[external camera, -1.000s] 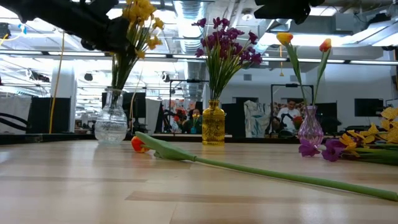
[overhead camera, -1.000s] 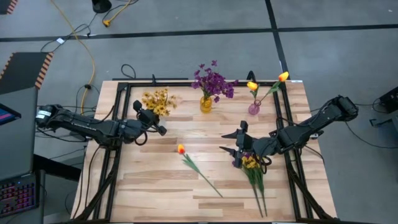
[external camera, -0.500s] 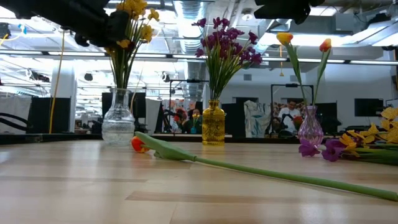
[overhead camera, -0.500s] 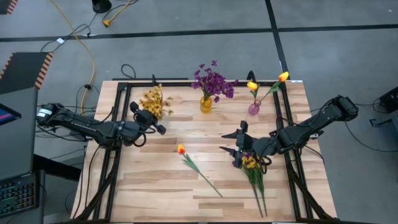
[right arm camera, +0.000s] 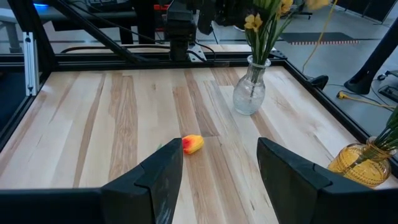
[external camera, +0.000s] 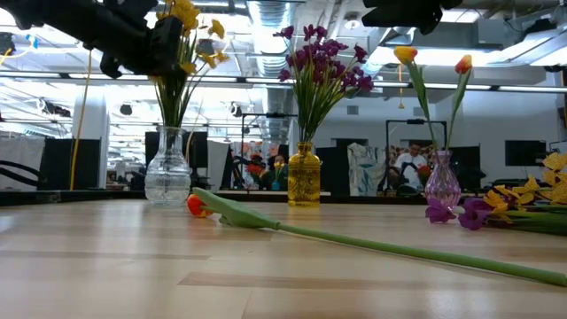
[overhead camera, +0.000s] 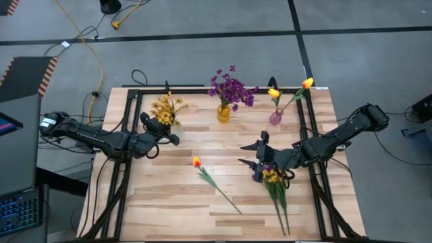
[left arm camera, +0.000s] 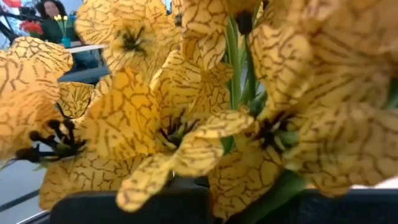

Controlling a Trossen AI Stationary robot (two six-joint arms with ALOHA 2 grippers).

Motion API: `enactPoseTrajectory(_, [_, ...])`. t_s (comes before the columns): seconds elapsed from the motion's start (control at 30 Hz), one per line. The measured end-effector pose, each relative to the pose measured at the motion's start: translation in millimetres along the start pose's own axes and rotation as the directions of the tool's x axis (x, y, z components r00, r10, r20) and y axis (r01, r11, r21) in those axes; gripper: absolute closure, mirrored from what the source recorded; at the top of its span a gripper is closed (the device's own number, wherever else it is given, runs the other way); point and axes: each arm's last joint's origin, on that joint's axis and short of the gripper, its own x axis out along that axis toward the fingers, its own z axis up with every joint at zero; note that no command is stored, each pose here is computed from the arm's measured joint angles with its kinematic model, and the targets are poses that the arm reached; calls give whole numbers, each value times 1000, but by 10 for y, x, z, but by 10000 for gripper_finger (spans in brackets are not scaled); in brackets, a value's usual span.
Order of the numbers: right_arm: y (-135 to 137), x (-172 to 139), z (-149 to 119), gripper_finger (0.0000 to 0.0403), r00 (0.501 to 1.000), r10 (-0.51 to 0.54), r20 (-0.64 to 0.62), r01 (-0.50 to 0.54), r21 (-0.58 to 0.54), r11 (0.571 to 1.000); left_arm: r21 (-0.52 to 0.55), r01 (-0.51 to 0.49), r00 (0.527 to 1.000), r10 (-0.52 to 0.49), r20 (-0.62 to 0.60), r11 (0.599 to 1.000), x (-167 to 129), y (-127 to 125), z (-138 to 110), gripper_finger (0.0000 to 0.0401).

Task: Sort flowers into vase by color
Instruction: Put the left yellow flowers into the transparent vase

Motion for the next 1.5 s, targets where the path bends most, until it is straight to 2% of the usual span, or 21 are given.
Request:
enactPoseTrajectory(0.47, [-1,-1,1,168,1000,0,1,0,1,1000,-7,28,1000,-28,-4,1000,1,-9,4,396])
enactPoseTrajectory(0.77, [-1,-1,1,168,1000,0,1,0,1,1000,-13,23,1000,-23,1,1000,0,-15,35,313])
enactPoseTrajectory(0.9, [0,-1,1,168,1000,0,1,0,1,1000,6,53,999,-53,1,999,-2,-33,89,293])
enactPoseTrajectory(1.5, [0,-1,2,168,1000,0,1,0,1,1000,33,34,999,-34,12,999,-4,-33,132,284])
